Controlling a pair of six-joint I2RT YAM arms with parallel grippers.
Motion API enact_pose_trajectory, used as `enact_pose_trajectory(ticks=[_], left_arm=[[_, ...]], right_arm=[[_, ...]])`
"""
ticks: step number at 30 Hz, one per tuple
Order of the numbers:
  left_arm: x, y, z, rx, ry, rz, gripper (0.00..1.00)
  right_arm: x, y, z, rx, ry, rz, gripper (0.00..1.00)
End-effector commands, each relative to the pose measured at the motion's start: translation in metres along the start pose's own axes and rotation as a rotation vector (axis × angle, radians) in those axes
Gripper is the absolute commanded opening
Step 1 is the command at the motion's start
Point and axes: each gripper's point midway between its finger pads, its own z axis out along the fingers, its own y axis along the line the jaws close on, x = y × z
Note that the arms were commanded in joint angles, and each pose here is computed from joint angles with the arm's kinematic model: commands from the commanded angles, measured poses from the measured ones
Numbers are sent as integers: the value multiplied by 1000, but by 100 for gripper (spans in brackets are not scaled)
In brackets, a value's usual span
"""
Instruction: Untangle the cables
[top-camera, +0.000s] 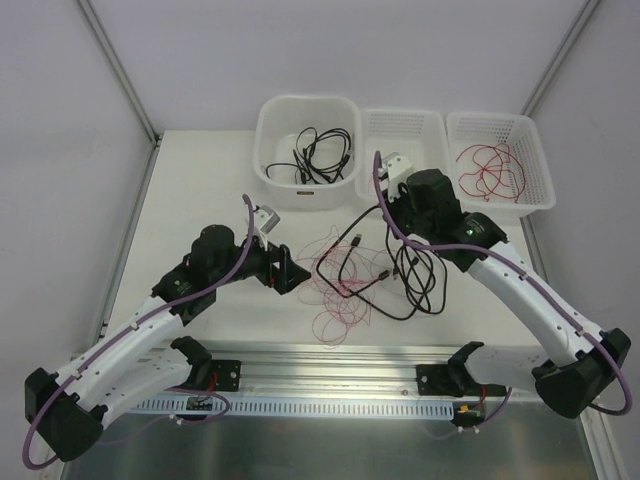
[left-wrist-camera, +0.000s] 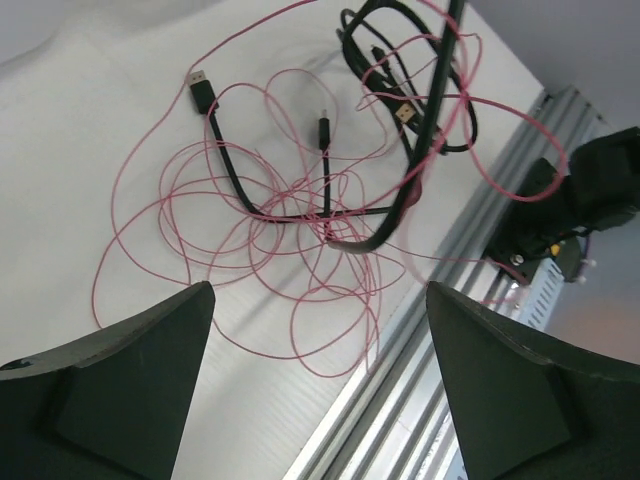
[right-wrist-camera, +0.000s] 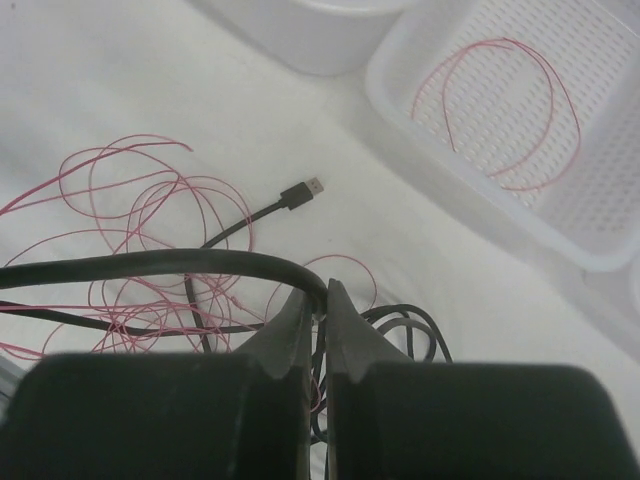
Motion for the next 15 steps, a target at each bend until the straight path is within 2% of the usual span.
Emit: enact_pose_trajectory(ticks=[1,5,8,10,13,15], left_arm=[[-16,-45,-1,252,-61,72,89],[-27,-53,3,303,-107,86,88],[-52,-48,7,234,-162,28,86],[-65,-39,13,162,-186,-80,86],[-93,-42,19,138,-221,-214,86],[-97,-46,28,145,-201,-272,86]], right_arm=[[1,-20,-29,119,-1,56,1],[3,-21,-35,134,2,55,1],[8,-25,-38,177,18,55,1],[8,-24,-37,191,10,43,1],[7,-23,-34,201,-5,33,1],[5,-22,-31,208,-5,20,1]])
